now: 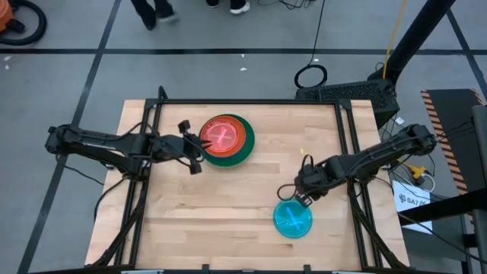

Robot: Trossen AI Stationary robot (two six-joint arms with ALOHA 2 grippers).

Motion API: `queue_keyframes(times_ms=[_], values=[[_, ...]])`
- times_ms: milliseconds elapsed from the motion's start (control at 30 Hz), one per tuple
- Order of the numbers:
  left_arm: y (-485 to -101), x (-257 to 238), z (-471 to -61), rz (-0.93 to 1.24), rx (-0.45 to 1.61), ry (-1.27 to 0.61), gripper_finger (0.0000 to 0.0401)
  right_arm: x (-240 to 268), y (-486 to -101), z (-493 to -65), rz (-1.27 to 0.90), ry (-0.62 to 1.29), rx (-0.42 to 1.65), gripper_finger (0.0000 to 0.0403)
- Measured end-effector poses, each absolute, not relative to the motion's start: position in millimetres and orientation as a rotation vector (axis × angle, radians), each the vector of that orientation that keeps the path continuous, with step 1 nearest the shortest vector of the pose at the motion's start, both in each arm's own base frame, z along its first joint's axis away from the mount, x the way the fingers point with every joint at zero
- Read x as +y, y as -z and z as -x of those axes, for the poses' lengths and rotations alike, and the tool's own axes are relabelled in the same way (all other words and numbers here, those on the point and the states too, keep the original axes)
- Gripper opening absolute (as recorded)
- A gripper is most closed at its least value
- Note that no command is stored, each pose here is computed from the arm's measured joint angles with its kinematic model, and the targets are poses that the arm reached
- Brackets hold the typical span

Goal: Stack plastic plates
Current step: Stack the blue plate on top of the pink plate

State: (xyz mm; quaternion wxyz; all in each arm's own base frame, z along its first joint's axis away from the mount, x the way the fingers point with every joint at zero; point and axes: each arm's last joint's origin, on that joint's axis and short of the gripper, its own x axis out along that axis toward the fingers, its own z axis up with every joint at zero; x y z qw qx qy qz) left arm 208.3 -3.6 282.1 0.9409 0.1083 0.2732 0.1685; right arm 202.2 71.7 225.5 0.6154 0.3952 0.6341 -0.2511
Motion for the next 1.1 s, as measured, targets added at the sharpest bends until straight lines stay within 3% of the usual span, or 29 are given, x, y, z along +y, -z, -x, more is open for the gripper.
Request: queue_keyframes(times_ms=[400,833,1100], values=[[-270.7,-4.6,-198.5,-0.183,0.693,-0.353,0.0053,87.2,-211.5,-211.5,-0.92,0.642,1.448,0.0114],[-270.4,-4.5,-198.3,-0.185,0.697,-0.353,0.0053,97.1,-166.1,-235.2,-0.534,0.349,1.623,0.0098],[-270.4,-4.5,-198.4,-0.185,0.697,-0.353,0.0053,93.5,-164.7,-237.5,-0.414,0.336,1.582,0.0084]])
